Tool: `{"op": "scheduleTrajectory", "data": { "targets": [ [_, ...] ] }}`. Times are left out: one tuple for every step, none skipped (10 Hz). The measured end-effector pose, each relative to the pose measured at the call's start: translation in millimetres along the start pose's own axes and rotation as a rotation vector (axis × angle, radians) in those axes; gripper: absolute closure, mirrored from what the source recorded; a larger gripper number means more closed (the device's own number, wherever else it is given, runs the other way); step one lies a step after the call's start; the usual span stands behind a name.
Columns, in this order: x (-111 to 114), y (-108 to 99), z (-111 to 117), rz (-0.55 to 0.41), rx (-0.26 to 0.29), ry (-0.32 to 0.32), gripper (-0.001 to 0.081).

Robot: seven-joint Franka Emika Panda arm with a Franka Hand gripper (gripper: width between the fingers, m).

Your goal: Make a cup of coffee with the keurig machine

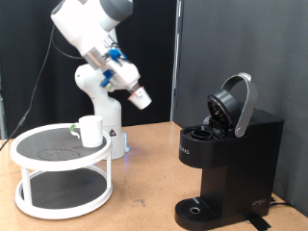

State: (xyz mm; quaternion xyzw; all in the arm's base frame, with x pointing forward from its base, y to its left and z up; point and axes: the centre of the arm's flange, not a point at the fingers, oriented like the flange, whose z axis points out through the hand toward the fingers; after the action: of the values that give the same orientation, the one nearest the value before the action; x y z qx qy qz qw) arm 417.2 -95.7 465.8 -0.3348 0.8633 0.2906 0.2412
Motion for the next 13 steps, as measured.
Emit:
{"op": "scheduleTrajectory", "data": {
  "targets": [
    [-13, -1, 4, 0.011, -0.015, -0.008, 0.0438],
    [-25, -3, 8, 0.042, 0.003, 0.003, 0.0438],
    [-34, -5, 13, 0.073, 0.021, 0.015, 0.0438],
    [-33, -5, 13, 0.059, 0.018, 0.014, 0.0438],
    [-34, -5, 13, 0.059, 0.011, 0.001, 0.0438],
    [-38, -3, 16, 0.063, 0.001, -0.017, 0.0438],
    [-46, -1, 20, 0.065, -0.011, -0.031, 0.0438],
    [-57, 1, 25, 0.063, -0.020, -0.034, 0.0438],
    [-68, 4, 32, 0.059, -0.028, -0.028, 0.0438],
    [-78, 6, 38, 0.053, -0.035, -0.017, 0.0438],
    [-84, 10, 45, 0.041, -0.041, -0.006, 0.0438],
    [-87, 12, 49, 0.028, -0.041, -0.001, 0.0438],
    [-89, 14, 50, 0.020, -0.034, -0.001, 0.0438]
  ]
}}
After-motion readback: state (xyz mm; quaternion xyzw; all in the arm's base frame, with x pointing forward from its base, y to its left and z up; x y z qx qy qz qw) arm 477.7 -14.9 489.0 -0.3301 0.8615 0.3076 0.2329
